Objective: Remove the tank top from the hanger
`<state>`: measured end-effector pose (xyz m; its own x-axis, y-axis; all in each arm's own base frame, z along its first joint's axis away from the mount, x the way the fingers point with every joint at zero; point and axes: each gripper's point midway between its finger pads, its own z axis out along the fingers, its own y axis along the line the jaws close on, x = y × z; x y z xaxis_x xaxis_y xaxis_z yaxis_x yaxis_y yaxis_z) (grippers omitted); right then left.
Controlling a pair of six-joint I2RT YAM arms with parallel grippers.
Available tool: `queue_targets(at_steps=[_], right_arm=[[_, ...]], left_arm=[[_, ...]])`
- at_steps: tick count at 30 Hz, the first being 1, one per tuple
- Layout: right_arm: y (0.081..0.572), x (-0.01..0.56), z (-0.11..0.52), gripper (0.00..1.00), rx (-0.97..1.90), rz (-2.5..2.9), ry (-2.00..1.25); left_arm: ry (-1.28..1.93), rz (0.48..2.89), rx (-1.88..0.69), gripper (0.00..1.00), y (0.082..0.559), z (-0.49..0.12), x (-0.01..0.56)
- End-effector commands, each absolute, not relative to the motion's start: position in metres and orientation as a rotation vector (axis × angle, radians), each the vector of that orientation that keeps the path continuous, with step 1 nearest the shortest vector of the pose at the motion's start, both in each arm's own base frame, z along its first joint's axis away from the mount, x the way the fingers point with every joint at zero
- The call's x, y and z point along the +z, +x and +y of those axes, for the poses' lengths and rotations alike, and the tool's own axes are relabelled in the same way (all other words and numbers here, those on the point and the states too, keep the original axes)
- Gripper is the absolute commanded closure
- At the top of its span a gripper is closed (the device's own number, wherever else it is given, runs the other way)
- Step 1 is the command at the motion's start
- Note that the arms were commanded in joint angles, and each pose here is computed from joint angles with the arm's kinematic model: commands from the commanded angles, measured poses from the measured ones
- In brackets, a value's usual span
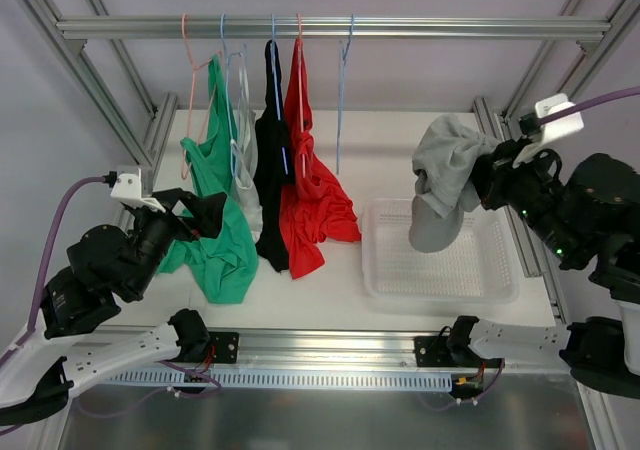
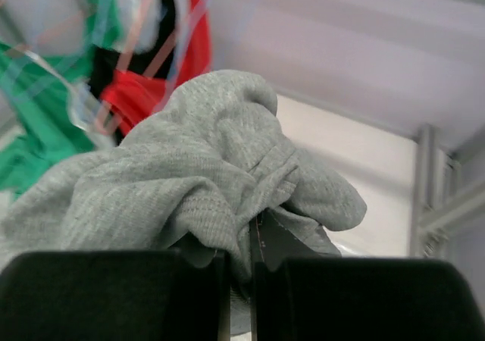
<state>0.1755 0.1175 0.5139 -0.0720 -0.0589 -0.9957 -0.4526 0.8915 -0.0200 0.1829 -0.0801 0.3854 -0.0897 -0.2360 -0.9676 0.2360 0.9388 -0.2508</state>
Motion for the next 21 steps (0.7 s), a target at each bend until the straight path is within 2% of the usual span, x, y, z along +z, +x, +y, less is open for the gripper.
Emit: queue_targets(at_steps=[1, 9, 12, 14, 15, 16, 17, 18, 21], right_arm=[[0.195, 0.476, 0.087, 1.00, 0.066, 1.717, -0.337], [0.222, 0.331, 0.065, 1.00, 0.051, 2.000, -0.085], [0.229, 0.253, 0.050, 1.00, 0.003, 2.146, 0.027], [0.231, 0.234, 0.050, 1.00, 0.045, 2.161, 0.078], [0.232, 0.225, 0.044, 0.96, 0.026, 2.177, 0.114], [0.230, 0.212, 0.041, 0.79, 0.014, 2.209, 0.136], [0.229, 0.207, 0.039, 0.45, 0.009, 2.219, 0.151], [0.227, 0.206, 0.037, 0.01, 0.003, 2.221, 0.171], [0.218, 0.220, 0.026, 0.01, -0.022, 2.184, 0.227]], left_arm=[[0.029, 1.594, -0.447, 0.01, 0.179, -0.086, 0.400], [0.055, 1.606, -0.431, 0.01, 0.196, -0.114, 0.435], [0.059, 1.610, -0.405, 0.01, 0.207, -0.126, 0.449], [0.094, 1.634, -0.364, 0.01, 0.219, -0.144, 0.450], [0.088, 1.617, -0.370, 0.01, 0.220, -0.145, 0.463], [0.106, 1.617, -0.351, 0.01, 0.225, -0.151, 0.467], [0.130, 1.641, -0.317, 0.01, 0.235, -0.165, 0.463], [0.109, 1.618, -0.321, 0.01, 0.238, -0.165, 0.479], [0.105, 1.626, -0.251, 0.01, 0.265, -0.177, 0.490]])
